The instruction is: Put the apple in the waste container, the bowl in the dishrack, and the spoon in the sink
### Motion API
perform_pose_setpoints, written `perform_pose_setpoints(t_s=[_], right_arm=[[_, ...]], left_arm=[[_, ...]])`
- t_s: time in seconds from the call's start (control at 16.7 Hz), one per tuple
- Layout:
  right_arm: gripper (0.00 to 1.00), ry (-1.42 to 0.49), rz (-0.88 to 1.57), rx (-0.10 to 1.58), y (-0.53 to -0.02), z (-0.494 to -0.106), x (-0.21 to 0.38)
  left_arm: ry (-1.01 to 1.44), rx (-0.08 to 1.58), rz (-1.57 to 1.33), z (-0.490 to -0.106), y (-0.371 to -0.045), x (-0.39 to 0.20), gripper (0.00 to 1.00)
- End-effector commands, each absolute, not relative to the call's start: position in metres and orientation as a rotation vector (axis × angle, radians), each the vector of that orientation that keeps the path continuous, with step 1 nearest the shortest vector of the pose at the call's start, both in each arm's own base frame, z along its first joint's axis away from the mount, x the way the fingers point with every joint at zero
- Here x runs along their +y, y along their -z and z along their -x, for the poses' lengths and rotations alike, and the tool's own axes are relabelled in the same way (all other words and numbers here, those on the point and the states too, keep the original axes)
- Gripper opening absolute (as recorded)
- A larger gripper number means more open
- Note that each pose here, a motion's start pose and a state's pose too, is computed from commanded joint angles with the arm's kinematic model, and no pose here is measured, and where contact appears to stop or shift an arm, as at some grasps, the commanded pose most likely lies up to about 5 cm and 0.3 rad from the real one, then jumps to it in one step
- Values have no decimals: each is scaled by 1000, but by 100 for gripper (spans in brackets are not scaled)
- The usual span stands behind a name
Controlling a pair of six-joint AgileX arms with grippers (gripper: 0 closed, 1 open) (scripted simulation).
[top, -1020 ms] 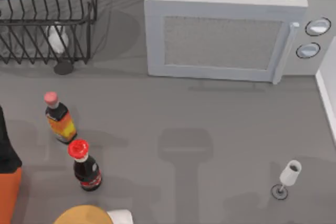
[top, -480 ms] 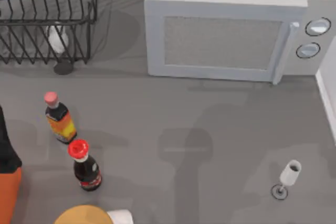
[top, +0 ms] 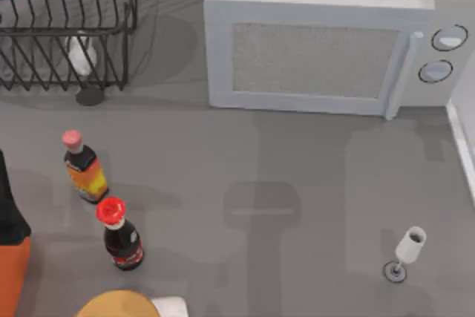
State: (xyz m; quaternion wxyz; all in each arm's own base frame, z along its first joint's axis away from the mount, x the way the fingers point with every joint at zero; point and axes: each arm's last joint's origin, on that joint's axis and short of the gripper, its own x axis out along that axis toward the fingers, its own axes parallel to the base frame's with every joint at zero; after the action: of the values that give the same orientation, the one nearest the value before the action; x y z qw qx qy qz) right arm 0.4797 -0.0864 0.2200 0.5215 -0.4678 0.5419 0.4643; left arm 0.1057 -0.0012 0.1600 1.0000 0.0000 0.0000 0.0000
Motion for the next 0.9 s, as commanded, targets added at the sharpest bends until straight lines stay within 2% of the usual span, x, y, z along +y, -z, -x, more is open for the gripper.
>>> perform_pose_setpoints(t_s=[0.3, 0.9], right_arm=[[0, -1083, 1115, 1299, -201, -498, -64], [0, -1061, 1117, 1293, -199, -500, -65]], left_arm=[[0, 0, 0, -106, -160, -1, 100], [0, 0, 0, -106, -160, -1, 100]])
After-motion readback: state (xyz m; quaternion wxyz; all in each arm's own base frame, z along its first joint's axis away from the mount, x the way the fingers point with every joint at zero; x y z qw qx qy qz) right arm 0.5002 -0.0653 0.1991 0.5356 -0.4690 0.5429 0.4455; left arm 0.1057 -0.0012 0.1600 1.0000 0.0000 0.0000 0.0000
